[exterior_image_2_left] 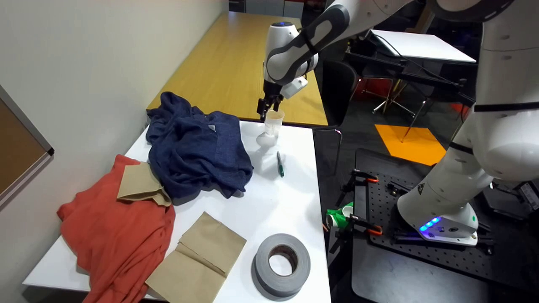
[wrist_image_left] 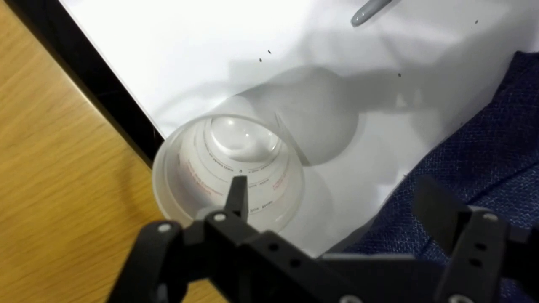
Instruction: Move the cup to the left
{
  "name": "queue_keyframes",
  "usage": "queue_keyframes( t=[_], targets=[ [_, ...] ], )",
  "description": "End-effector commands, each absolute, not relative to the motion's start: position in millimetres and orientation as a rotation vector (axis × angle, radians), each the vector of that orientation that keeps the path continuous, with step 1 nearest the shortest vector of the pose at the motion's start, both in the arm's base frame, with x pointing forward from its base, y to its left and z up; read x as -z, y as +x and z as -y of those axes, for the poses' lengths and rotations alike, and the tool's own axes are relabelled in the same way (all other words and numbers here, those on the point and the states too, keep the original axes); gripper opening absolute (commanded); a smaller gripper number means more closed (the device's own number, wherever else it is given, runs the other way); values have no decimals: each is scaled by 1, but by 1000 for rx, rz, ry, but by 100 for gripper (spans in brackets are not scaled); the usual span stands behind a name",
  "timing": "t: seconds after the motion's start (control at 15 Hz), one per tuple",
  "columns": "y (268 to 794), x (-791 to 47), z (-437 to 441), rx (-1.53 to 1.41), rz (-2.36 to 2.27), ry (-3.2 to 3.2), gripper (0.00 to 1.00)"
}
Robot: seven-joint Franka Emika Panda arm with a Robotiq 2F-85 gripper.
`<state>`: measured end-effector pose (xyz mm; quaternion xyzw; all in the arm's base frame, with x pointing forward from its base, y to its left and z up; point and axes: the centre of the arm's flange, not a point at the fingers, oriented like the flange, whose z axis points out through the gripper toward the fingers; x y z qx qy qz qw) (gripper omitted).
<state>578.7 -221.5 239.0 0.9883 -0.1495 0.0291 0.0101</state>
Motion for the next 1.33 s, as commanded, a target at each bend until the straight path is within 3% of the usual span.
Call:
queue_keyframes(
  t=[0.0, 0.4, 0.47, 0.73, 1.13, 1.27],
  targets=[
    [600, -225, 239, -42, 504, 3123, 100],
    [601, -199, 247, 37, 543, 3137, 100],
    [600, -195, 247, 41, 543, 3140, 84],
    [599, -187, 247, 60, 555, 3149, 49],
    [599, -189, 252, 55, 587, 3153, 5],
    [601, -192, 254, 46, 597, 3152, 0]
  ],
)
